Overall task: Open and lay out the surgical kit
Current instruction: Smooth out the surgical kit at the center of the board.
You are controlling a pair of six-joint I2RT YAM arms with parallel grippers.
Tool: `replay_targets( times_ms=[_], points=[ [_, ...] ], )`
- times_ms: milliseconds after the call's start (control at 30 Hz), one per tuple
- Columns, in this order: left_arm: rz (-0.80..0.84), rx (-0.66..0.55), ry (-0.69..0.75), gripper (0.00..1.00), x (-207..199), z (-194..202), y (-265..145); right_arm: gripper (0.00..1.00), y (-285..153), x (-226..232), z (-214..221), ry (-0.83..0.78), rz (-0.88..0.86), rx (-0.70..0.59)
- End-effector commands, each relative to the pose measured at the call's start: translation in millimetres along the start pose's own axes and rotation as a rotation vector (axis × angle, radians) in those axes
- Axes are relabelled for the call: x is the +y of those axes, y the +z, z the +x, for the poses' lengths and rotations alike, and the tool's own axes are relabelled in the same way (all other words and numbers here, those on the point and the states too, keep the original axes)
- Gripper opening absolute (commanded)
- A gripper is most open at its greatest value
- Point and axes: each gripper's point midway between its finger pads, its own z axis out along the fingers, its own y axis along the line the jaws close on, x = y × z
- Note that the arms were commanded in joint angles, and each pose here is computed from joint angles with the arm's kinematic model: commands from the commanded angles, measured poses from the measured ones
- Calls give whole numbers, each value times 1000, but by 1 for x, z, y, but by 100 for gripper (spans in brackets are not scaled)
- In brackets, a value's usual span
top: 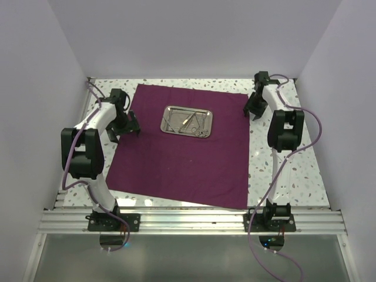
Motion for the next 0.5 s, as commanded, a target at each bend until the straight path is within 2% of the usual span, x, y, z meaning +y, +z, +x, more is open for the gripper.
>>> replay_targets(
  times_ms=[0,133,167,267,467],
  points=[
    [-2,-3,28,91,2,-7,-3,47,10,25,-18,18,-65,-51],
    [-23,-6,37,91,5,-12,-7,30,23,38,-22,27,-83,-56],
    [-25,-8,35,91,6,-15,-9,17,25,40,-22,32,-88,-54],
    [-28,-7,37,91,7,-18,-11,3,36,52,-23,49,-111,-54],
    [-30,2,43,90,7,-22,-13,0,46,95,-35,100,-201,-102]
  ],
)
